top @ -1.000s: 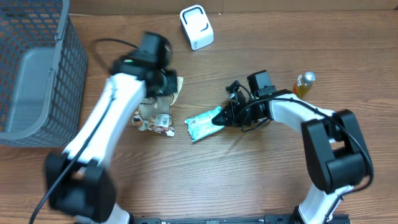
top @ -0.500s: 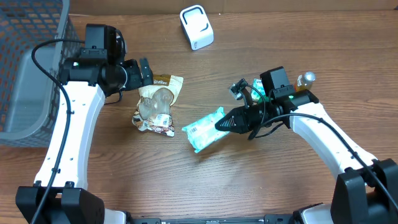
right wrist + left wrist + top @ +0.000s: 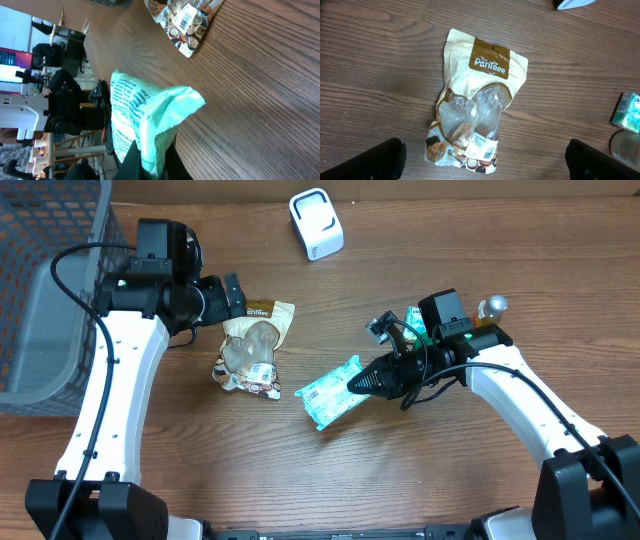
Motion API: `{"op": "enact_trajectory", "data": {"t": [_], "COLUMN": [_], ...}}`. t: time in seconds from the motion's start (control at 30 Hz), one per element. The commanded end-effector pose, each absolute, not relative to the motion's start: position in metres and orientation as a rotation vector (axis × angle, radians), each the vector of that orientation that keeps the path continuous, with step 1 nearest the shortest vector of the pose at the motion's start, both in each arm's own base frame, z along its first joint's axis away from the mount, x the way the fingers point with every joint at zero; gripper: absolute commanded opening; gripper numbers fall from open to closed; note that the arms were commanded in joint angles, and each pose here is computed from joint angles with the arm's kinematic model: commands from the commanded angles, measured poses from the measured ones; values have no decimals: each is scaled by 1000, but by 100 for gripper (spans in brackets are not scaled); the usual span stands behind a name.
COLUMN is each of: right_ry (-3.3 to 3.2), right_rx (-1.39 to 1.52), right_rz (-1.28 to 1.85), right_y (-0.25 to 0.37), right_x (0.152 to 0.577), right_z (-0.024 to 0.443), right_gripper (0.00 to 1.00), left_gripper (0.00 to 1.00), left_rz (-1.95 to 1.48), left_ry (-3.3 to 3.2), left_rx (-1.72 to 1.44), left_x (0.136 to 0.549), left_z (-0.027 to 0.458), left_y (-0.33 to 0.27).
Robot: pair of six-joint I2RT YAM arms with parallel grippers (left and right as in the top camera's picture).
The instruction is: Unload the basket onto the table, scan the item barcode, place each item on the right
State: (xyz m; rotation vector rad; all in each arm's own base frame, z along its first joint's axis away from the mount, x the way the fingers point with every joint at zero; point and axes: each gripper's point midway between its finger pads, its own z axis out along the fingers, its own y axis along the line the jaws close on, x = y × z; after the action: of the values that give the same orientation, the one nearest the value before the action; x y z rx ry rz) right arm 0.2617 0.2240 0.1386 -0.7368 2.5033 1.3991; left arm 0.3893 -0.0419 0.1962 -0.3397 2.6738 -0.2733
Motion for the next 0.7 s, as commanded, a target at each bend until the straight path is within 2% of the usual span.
{"op": "enact_trajectory", "data": {"t": [0.0,0.67], "right_ry": [2451,2456], "right_rx": [-765,-777], "right_rz": [1404,1404], "right_y": [225,224], "right_x": [262,259], "right_z": [150,149], "right_gripper": [4,4], "left_gripper": [100,100], "left_rz": [-280,-280], "left_ry": [2679,2679], "left_rx": [-327,-327], "left_x": [389,389], "left_z": [195,195], "left_y": [-43,-43]}}
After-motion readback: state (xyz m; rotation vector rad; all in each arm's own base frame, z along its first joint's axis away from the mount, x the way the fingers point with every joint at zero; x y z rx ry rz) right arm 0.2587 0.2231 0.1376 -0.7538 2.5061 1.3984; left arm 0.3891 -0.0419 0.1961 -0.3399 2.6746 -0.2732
